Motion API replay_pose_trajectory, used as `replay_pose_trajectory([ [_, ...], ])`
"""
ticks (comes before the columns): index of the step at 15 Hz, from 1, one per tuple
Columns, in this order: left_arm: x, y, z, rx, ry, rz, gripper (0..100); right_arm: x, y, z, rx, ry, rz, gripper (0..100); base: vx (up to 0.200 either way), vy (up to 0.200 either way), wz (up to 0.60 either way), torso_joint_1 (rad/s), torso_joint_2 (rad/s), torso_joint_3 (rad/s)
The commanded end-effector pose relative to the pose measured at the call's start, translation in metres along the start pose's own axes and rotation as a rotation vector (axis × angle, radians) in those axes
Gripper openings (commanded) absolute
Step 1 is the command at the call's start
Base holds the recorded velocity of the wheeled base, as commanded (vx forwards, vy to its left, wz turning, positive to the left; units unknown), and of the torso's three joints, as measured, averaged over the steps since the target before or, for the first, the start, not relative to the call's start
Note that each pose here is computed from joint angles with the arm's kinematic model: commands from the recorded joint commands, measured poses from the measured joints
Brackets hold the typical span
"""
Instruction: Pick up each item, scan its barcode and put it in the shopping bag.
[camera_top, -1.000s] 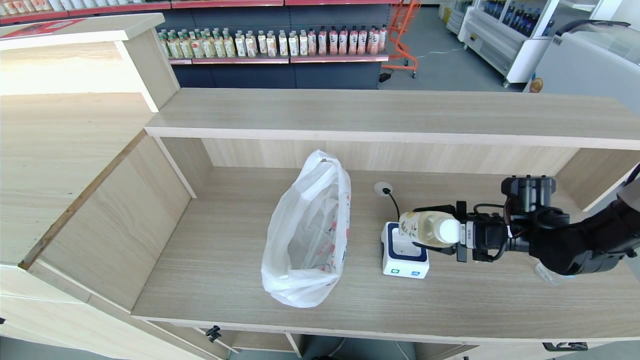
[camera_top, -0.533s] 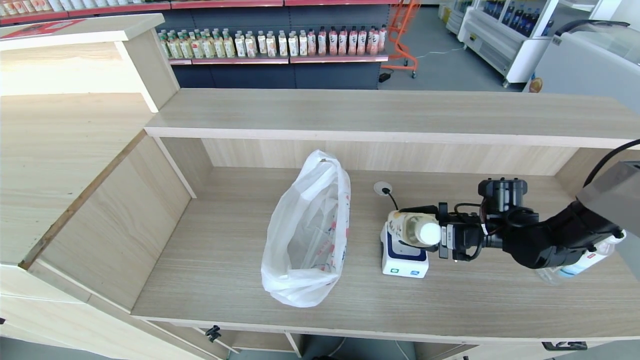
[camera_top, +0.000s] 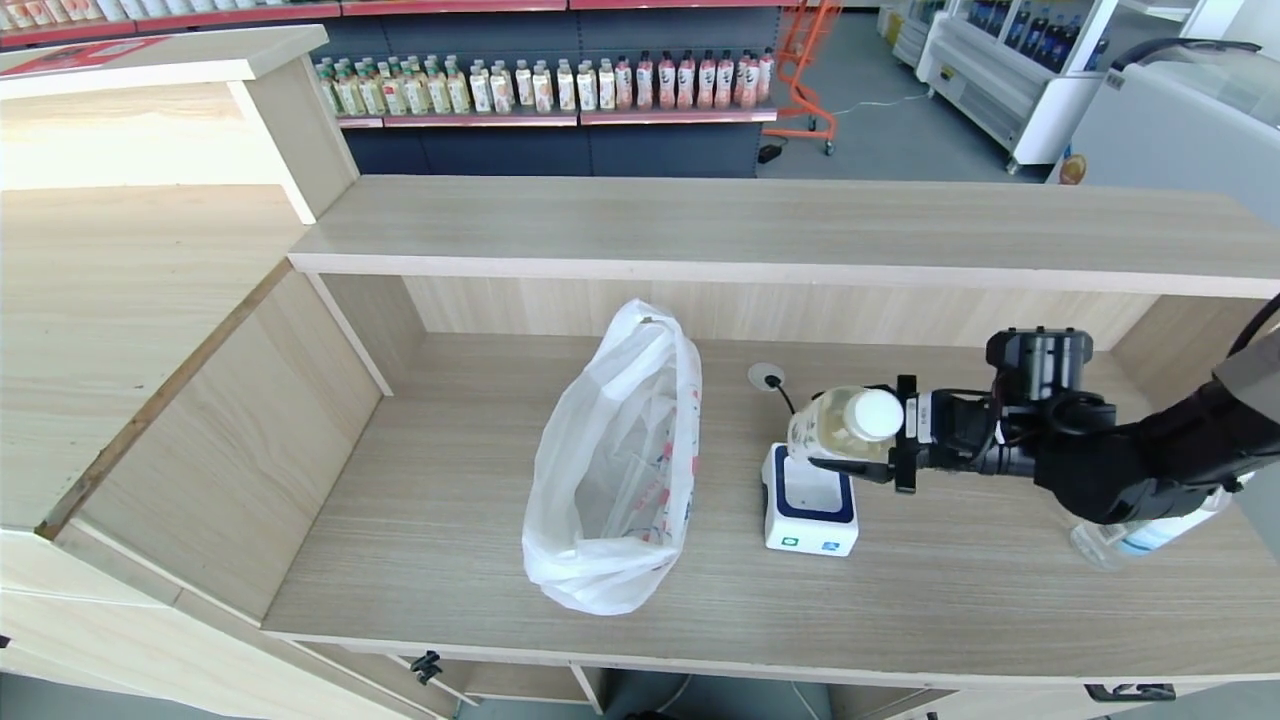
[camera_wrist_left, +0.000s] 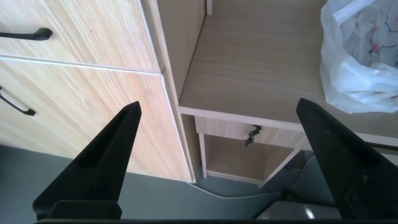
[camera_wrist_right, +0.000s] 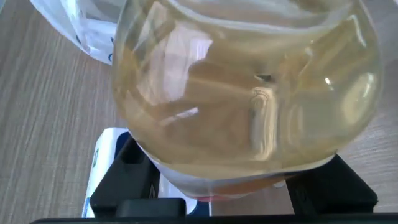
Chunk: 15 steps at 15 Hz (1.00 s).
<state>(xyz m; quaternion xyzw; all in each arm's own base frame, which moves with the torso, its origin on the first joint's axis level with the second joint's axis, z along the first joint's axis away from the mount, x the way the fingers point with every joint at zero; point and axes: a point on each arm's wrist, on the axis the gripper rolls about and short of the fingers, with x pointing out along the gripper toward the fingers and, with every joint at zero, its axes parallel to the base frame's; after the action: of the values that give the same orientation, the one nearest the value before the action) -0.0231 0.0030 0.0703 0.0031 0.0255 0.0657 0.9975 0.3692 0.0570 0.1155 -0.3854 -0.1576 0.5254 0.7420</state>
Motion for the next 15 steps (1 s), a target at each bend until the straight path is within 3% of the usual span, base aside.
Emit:
replay_pose_trajectory([
  [1,0.0,0.0,0.0,0.0,0.0,0.0,100,-0.045,-0.034,0.084,0.142,-0.038,-0.133,0,0.0,0.0,0.0,0.0,0.0,0.0],
  [2,0.0,0.0,0.0,0.0,0.0,0.0,100,-0.054,-0.039,0.104,0.216,-0.03,-0.189,0,0.0,0.0,0.0,0.0,0.0,0.0],
  [3,0.0,0.0,0.0,0.0,0.0,0.0,100,-0.055,-0.039,0.107,0.236,-0.029,-0.198,0,0.0,0.0,0.0,0.0,0.0,0.0],
  [4,0.0,0.0,0.0,0.0,0.0,0.0,100,-0.058,-0.031,0.132,0.429,-0.011,-0.275,0,0.0,0.0,0.0,0.0,0.0,0.0],
  [7,0.0,0.0,0.0,0.0,0.0,0.0,100,-0.059,-0.01,0.145,0.646,0.049,-0.385,0,0.0,0.0,0.0,0.0,0.0,0.0],
  [9,0.0,0.0,0.0,0.0,0.001,0.0,100,-0.061,0.0,0.142,0.692,0.075,-0.393,0,0.0,0.0,0.0,0.0,0.0,0.0],
  [12,0.0,0.0,0.0,0.013,0.001,0.0,100,-0.061,0.002,0.141,0.747,0.071,-0.394,0,0.0,0.0,0.0,0.0,0.0,0.0],
  [15,0.0,0.0,0.0,0.005,0.0,0.0,100,-0.058,0.005,0.14,0.776,0.073,-0.382,0,0.0,0.0,0.0,0.0,0.0,0.0],
])
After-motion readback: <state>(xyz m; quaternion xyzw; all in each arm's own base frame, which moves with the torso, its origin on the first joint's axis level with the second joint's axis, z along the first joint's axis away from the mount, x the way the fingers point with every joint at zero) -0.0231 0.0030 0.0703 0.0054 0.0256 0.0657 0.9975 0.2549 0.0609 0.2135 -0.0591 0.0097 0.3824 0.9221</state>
